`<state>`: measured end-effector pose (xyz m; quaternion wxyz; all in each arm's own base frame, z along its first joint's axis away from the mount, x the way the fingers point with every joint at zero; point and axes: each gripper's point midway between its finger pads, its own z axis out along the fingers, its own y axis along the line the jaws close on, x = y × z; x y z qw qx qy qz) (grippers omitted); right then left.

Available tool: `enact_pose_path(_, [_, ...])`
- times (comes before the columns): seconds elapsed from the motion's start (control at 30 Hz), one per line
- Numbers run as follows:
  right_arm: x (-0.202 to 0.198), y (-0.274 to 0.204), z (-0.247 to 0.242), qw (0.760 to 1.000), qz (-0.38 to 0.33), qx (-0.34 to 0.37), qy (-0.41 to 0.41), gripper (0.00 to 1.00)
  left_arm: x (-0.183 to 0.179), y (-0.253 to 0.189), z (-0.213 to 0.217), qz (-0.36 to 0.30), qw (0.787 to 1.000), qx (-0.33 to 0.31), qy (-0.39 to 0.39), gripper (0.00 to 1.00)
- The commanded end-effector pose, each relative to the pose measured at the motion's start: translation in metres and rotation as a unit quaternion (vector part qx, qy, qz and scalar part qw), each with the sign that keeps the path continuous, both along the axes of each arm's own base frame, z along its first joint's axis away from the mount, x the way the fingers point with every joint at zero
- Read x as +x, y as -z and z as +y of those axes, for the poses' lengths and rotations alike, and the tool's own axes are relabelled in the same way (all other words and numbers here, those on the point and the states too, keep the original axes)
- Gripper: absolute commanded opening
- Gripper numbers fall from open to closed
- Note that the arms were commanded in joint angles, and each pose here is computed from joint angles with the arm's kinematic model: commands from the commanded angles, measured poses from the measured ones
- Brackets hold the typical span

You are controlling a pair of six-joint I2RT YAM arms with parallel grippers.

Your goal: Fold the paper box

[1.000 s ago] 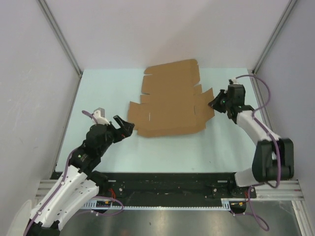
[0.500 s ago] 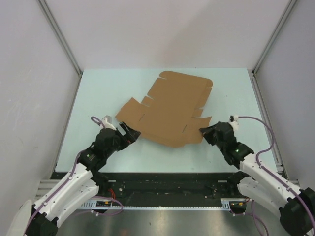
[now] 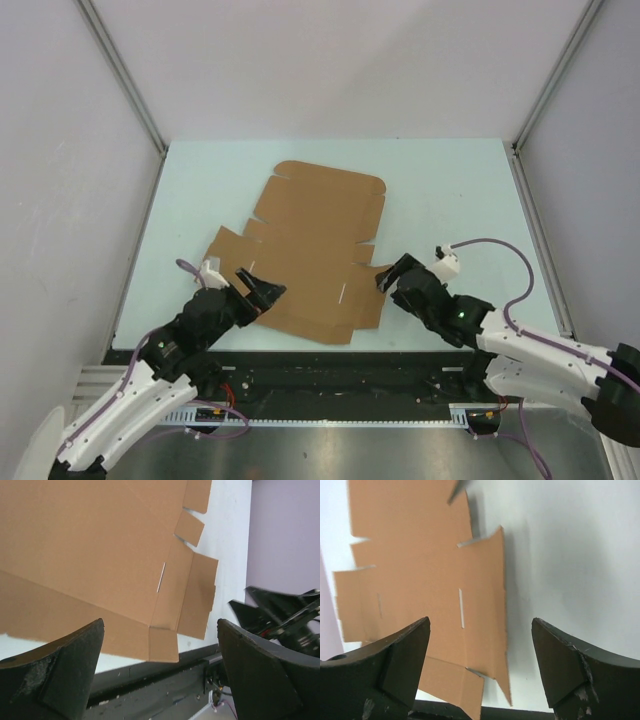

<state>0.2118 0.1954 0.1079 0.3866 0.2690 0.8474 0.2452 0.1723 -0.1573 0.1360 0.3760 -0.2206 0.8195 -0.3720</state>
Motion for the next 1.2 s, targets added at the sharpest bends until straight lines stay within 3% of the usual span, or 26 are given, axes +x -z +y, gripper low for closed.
enact_pose_path(0.0, [0.015,-0.043,-0.018,0.997,-0.07,-0.044,-0.004,0.88,-0.022,0.015,0.016,0.061,0.998,0.002,-0.029,1.0])
enact_pose_path(0.2, [0.031,-0.032,-0.017,0.996,-0.046,-0.058,-0.042,0.88,-0.047,0.033,0.004,0.132,0.991,0.008,-0.01,1.0])
enact_pose_path(0.3, [0.039,-0.01,-0.022,0.995,-0.006,-0.072,-0.063,0.89,-0.054,0.051,0.007,0.163,0.985,0.059,-0.012,1.0])
enact_pose_path(0.47, [0.051,0.017,-0.019,0.986,0.017,-0.109,-0.124,0.93,-0.049,0.045,0.004,0.141,0.989,0.046,-0.017,1.0])
enact_pose_path(0.63, [0.066,0.014,0.011,0.978,0.003,-0.053,-0.2,0.93,-0.043,0.035,0.009,0.113,0.993,0.031,-0.029,1.0])
enact_pose_path(0.8, [0.06,0.03,0.051,0.951,0.02,0.0,-0.308,0.9,-0.043,0.032,0.013,0.106,0.993,0.041,-0.028,1.0])
enact_pose_path(0.9, [0.048,0.051,0.067,0.932,0.055,0.023,-0.357,0.76,-0.043,0.035,0.013,0.104,0.993,0.041,-0.028,1.0])
enact_pose_path(0.93, [0.047,0.054,0.071,0.929,0.058,0.027,-0.365,0.64,-0.042,0.035,0.012,0.103,0.994,0.039,-0.027,1.0])
enact_pose_path(1.0, [0.042,0.063,0.073,0.924,0.072,0.031,-0.375,0.54,-0.042,0.036,0.011,0.101,0.994,0.04,-0.026,1.0])
enact_pose_path(1.17, [0.052,0.068,0.062,0.935,0.076,0.018,-0.347,0.16,-0.037,0.03,0.012,0.085,0.995,0.048,-0.027,1.0])
